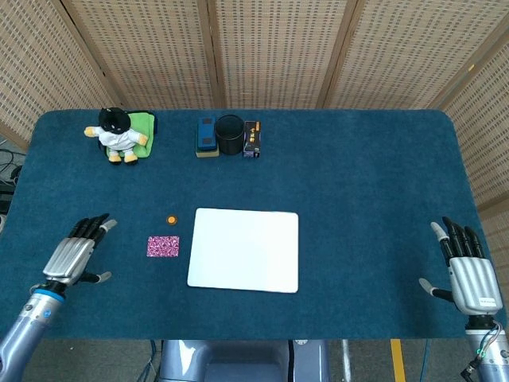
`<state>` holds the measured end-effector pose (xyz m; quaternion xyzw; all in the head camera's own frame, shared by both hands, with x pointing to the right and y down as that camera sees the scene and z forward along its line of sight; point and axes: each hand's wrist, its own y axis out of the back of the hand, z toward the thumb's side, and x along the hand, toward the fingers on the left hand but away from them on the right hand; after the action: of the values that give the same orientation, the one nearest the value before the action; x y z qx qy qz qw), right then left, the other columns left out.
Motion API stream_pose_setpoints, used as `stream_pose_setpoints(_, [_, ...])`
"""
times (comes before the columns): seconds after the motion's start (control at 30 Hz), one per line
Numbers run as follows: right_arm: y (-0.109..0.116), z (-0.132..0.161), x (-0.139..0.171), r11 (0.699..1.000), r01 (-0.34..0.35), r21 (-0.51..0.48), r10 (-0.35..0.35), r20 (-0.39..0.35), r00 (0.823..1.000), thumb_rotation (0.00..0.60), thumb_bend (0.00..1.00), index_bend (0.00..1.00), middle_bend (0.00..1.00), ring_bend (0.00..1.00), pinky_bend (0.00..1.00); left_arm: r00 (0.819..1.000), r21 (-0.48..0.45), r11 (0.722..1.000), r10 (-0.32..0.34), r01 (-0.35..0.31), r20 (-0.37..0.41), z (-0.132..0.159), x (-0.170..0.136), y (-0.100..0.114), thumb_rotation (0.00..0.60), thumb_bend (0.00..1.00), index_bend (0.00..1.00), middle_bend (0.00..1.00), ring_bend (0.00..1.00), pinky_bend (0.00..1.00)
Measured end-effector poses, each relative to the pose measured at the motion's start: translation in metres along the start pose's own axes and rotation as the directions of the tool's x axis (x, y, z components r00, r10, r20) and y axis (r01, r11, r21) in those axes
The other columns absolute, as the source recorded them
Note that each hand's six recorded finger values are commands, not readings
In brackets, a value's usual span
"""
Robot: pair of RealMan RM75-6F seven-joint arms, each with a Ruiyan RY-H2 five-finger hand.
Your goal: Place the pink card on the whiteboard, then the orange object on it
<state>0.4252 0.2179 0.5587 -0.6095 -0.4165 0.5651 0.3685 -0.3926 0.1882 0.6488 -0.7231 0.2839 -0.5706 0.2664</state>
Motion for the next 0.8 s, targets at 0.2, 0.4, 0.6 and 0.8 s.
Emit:
stream_pose_setpoints(0.2, [-0.001,0.0,0.0,1.0,-0.008,-0.006,0.008,-0.011,1.0,0.6,0.0,0.0,0.0,0.0,0.0,0.999,-0.009,0.999,-0.038,0.038,-0.014,0.027,0.035,-0.02,0.6,0.22,0.29,0.0,0.0,0.0])
stream_pose_setpoints(0.4, [-0.001,0.0,0.0,1.0,-0.016,-0.01,0.016,-0.015,1.0,0.6,0.0,0.0,0.0,0.0,0.0,0.997,0.01,0.997,-0.071,0.072,-0.035,0.045,0.055,-0.032,0.6,0.22,0.29,0.0,0.0,0.0])
stream_pose_setpoints(0.6, [-0.001,0.0,0.0,1.0,-0.019,-0.014,0.019,-0.016,1.0,0.6,0.0,0.0,0.0,0.0,0.0,0.996,0.033,0.997,-0.067,0.069,-0.061,0.057,0.068,-0.035,0.6,0.22,0.29,0.0,0.0,0.0])
stream_pose_setpoints(0.8, [-0.001,0.0,0.0,1.0,-0.021,-0.017,0.021,-0.014,1.0,0.6,0.0,0.0,0.0,0.0,0.0,0.996,0.056,0.996,-0.06,0.064,-0.068,0.067,0.076,-0.036,0.6,0.22,0.29,0.0,0.0,0.0])
